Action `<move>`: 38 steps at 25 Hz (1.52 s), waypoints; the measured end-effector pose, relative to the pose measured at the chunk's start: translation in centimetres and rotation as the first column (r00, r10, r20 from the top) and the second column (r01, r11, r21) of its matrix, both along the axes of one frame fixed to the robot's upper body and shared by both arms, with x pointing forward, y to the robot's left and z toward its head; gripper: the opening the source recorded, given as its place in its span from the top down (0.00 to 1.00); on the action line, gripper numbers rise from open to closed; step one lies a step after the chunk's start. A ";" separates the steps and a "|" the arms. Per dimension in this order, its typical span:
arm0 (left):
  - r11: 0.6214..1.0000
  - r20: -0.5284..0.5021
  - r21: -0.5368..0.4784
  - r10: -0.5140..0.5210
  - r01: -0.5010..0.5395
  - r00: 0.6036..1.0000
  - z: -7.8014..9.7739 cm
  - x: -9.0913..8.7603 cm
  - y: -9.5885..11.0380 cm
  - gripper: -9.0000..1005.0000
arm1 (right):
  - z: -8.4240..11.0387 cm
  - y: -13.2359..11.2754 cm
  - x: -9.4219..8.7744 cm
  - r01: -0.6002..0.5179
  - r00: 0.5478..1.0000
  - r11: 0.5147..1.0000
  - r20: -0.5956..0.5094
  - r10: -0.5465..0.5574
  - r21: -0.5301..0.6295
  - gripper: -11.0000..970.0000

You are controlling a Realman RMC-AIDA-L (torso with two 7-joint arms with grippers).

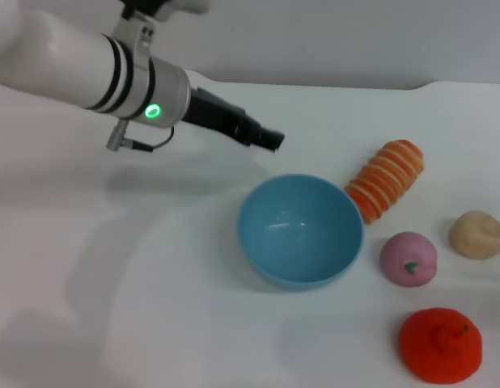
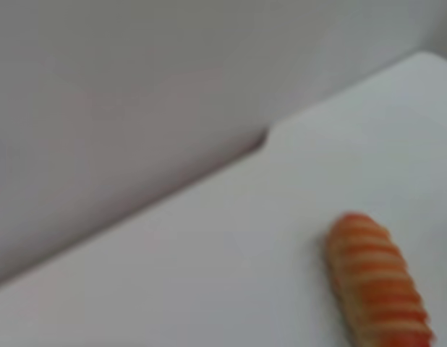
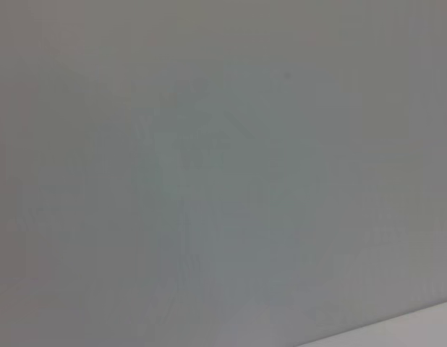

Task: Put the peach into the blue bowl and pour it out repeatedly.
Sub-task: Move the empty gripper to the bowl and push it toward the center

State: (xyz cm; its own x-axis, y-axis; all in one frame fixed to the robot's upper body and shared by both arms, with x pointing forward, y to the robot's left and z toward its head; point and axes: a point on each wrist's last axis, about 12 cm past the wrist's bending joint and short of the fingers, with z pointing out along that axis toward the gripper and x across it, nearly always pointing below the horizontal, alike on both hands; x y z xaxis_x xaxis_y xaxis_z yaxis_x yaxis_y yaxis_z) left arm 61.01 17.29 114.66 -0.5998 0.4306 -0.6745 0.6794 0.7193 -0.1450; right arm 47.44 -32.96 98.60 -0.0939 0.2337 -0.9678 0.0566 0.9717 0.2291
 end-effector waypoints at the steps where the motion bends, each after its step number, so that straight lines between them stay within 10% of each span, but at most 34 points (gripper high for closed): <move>1: 1.000 -0.019 0.006 -0.008 0.008 1.000 -0.2 0.0 -0.1 0.22 | 0.0 0.0 0.0 0.000 1.000 1.000 0.000 0.000 0.000 0.31; 23: 0.994 -0.145 0.112 0.003 0.013 0.989 -6.3 -0.7 -1.2 0.22 | -0.1 0.2 -0.1 -0.008 1.000 1.000 -0.008 0.008 0.000 0.31; 38: 0.992 -0.164 0.126 -0.009 0.030 0.986 -6.7 -1.0 -1.1 0.55 | 0.0 -0.2 0.0 0.031 1.000 0.999 0.001 -0.031 0.045 0.31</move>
State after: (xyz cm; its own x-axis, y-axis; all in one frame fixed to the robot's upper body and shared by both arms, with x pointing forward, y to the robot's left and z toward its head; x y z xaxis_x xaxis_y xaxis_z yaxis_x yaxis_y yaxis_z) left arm 60.04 16.24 108.00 -0.6874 0.5195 -0.5075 0.6684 0.7259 -0.1622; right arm 47.44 -33.13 98.58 -0.0845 0.2798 -0.9563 0.0863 0.9582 0.2727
